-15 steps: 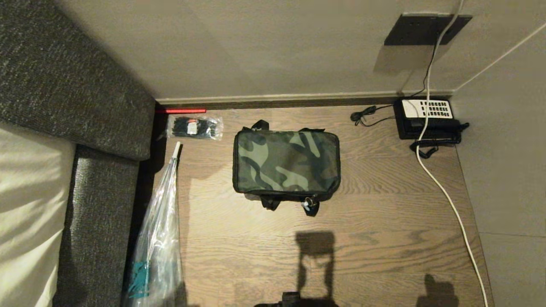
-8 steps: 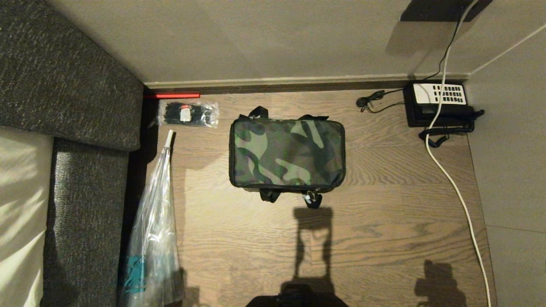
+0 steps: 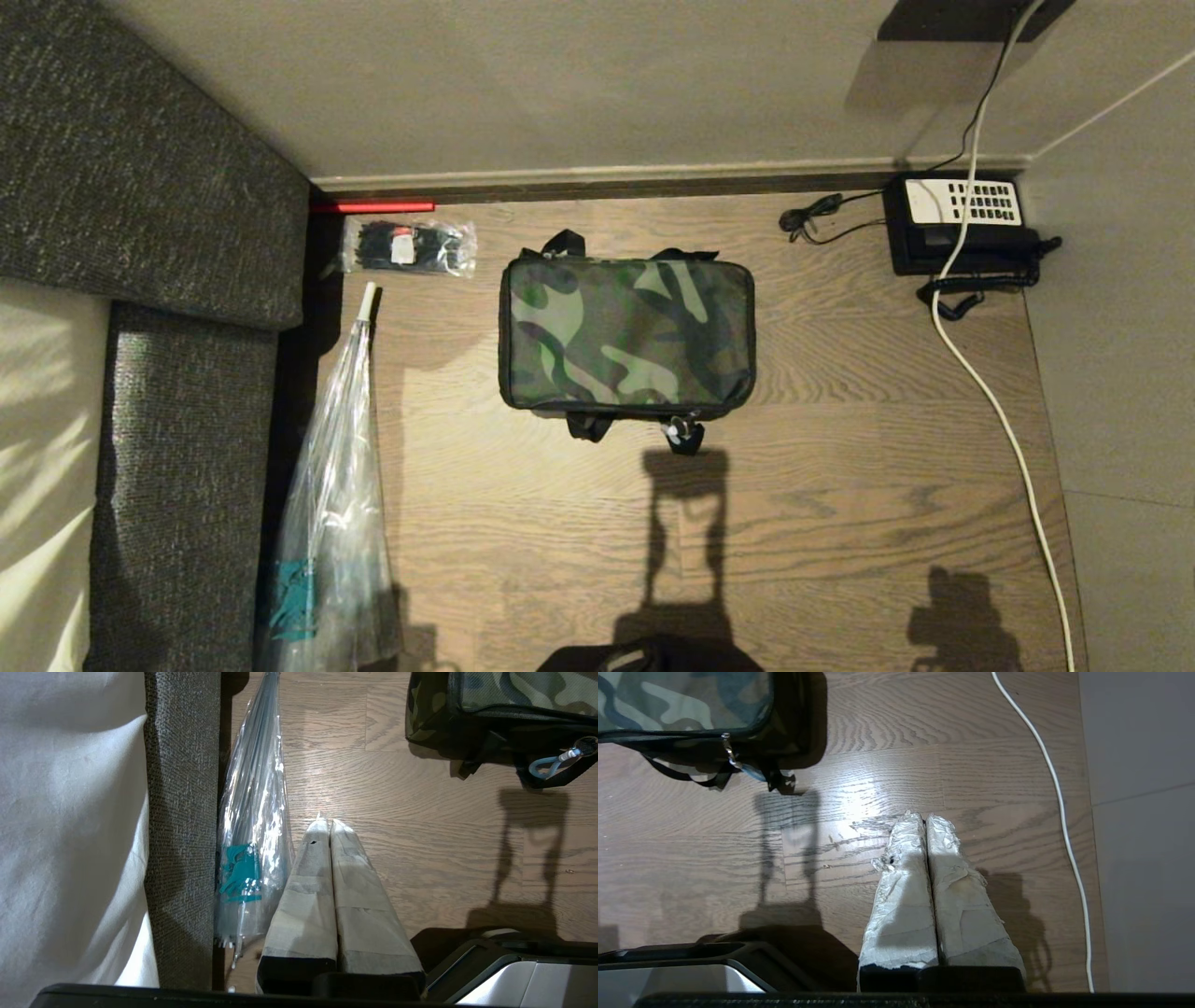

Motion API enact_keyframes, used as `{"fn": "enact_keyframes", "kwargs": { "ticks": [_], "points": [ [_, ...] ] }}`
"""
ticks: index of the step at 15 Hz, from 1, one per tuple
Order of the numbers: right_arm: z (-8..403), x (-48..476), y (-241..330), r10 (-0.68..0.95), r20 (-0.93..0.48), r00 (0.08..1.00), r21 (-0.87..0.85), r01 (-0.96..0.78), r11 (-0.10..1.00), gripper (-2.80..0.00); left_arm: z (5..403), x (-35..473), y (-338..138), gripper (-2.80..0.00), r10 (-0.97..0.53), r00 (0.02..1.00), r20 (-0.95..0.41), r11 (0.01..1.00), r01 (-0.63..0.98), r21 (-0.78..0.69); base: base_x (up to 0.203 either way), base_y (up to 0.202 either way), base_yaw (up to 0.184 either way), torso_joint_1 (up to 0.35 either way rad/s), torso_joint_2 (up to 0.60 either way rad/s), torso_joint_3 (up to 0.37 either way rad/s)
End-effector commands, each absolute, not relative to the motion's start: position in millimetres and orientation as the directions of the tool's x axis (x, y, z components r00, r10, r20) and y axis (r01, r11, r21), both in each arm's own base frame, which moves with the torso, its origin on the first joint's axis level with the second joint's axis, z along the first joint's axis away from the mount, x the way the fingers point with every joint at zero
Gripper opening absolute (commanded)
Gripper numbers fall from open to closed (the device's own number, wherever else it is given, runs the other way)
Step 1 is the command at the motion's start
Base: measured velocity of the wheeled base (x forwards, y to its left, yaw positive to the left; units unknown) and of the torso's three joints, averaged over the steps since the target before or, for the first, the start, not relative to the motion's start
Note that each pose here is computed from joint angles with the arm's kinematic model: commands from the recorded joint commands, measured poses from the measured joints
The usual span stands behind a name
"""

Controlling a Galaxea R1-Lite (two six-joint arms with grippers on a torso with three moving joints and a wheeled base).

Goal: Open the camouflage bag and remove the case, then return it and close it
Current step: Open the top of the storage box

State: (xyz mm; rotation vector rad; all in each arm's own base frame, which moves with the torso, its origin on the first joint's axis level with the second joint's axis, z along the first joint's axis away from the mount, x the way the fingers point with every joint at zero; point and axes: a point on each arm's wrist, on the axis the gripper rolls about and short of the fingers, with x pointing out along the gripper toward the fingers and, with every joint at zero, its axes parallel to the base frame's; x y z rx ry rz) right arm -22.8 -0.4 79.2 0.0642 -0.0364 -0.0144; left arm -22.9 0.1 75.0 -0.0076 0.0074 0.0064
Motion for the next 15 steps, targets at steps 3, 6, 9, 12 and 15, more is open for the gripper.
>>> {"fn": "enact_keyframes", "kwargs": {
  "ticks": [3,6,9,12,15],
  "points": [
    [74.7,-24.1,-0.4,-0.015,0.054,0.998,0.065,0.012,0.998,-2.8,75.0,-22.9,0.1,-2.8,0.006,1.0,-0.008,1.0,-0.006,-0.008,0.002,0.091,-0.003,0.002,0.0,-0.001],
    [75.0,-24.2,-0.4,-0.015,0.055,0.998,0.065,0.012,0.998,-2.8,75.0,-22.9,0.1,-2.8,0.006,1.0,-0.008,1.0,-0.006,-0.006,0.0,0.174,0.003,0.002,0.0,0.0],
    [74.7,-24.1,-0.4,-0.015,0.054,0.998,0.065,0.012,0.998,-2.8,74.7,-22.9,0.1,-2.8,0.006,1.0,-0.011,1.0,-0.006,-0.003,0.0,0.041,0.001,-0.001,0.0,0.001],
    [74.9,-24.2,-0.4,-0.015,0.054,0.998,0.065,0.012,0.998,-2.8,74.9,-23.0,0.1,-2.8,0.006,1.0,-0.006,1.0,-0.006,-0.003,0.0,0.0,0.0,0.0,0.0,0.0],
    [74.7,-24.1,-0.4,-0.015,0.054,0.998,0.065,0.012,0.998,-2.8,75.0,-22.9,0.1,-2.8,0.006,1.0,-0.008,1.0,-0.006,-0.003,0.09,0.0,0.002,0.0,0.0,0.001]
  ]
}}
